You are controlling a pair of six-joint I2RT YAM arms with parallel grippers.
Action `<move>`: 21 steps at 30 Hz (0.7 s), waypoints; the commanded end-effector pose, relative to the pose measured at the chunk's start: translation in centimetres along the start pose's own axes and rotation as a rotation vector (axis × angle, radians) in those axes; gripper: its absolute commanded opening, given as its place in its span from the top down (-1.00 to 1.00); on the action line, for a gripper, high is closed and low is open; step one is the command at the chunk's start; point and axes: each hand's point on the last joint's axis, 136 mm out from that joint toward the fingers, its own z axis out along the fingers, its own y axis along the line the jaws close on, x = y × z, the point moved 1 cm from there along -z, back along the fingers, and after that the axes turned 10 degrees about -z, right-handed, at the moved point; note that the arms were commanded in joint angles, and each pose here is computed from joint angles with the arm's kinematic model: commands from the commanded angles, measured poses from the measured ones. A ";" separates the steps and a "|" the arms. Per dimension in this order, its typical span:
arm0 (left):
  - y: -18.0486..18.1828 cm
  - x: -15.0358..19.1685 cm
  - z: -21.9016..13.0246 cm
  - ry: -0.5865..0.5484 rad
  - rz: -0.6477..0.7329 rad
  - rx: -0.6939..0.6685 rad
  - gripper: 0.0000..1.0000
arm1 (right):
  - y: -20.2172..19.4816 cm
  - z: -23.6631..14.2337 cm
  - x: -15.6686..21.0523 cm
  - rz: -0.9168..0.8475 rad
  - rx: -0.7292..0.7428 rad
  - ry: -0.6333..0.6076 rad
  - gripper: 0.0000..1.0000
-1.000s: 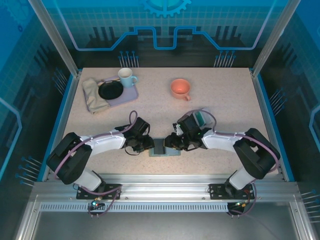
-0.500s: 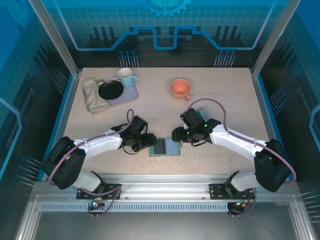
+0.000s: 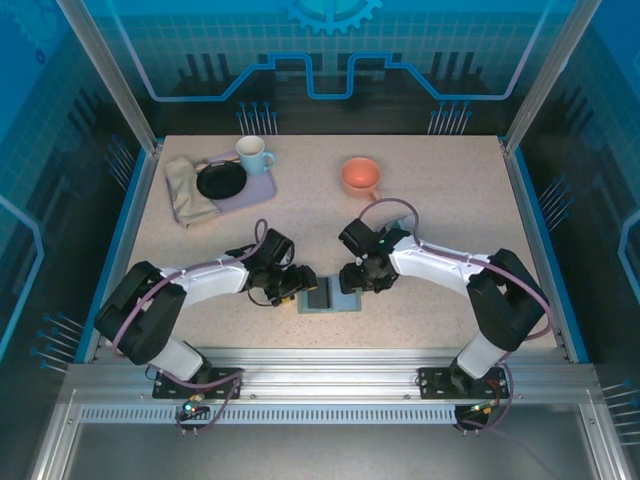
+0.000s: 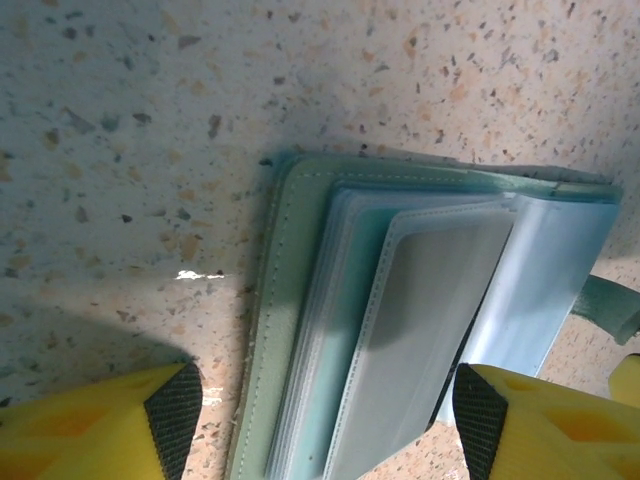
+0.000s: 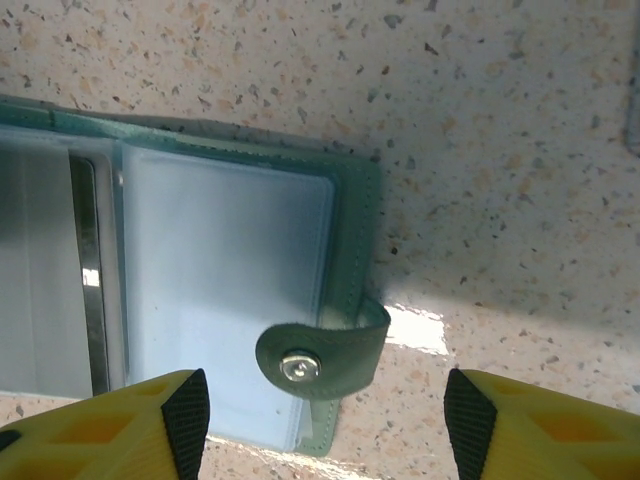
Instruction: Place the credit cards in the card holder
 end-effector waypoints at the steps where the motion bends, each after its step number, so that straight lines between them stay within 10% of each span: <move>1: -1.0 0.1 0.4 0.039 -0.015 0.030 -0.43 | 0.1 0.4 0.1 -0.022 0.026 0.033 -0.32; 21: -4.7 0.5 -1.6 0.034 0.006 0.238 0.02 | 0.0 1.9 0.6 0.004 0.013 0.049 0.46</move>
